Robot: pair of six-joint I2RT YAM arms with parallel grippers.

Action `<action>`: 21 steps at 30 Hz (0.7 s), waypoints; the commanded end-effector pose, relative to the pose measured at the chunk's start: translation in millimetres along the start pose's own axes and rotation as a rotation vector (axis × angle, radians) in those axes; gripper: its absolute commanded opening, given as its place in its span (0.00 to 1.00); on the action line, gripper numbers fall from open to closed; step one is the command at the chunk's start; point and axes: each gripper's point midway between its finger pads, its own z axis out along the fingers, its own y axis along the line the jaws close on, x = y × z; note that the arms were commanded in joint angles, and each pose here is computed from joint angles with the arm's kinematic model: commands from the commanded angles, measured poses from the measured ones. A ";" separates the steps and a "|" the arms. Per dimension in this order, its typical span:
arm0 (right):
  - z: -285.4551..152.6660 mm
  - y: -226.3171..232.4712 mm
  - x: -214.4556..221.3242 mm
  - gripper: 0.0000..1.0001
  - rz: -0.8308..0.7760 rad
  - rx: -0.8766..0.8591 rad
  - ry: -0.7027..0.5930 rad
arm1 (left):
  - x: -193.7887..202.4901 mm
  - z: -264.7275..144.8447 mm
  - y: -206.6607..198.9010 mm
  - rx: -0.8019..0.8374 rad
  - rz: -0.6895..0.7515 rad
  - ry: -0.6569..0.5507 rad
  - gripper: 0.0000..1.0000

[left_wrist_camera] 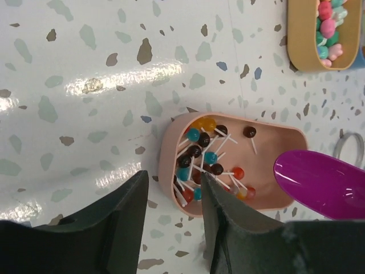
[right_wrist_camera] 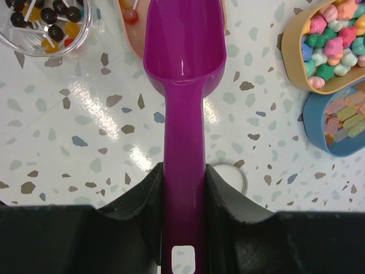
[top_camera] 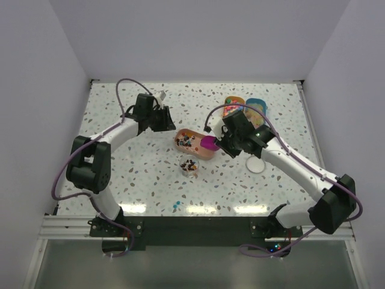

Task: Pack the candies
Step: Scoop the fake candies from the storage box.

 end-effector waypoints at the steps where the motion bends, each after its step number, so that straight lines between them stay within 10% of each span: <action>1: 0.2 -3.9 -11.9 0.00 -0.028 -0.056 0.006 | -5.0 13.5 2.0 -0.070 0.127 0.022 0.43; 21: 45.7 21.8 -18.9 0.00 -0.005 -0.271 0.112 | 34.9 44.5 -3.6 -0.112 0.220 0.139 0.07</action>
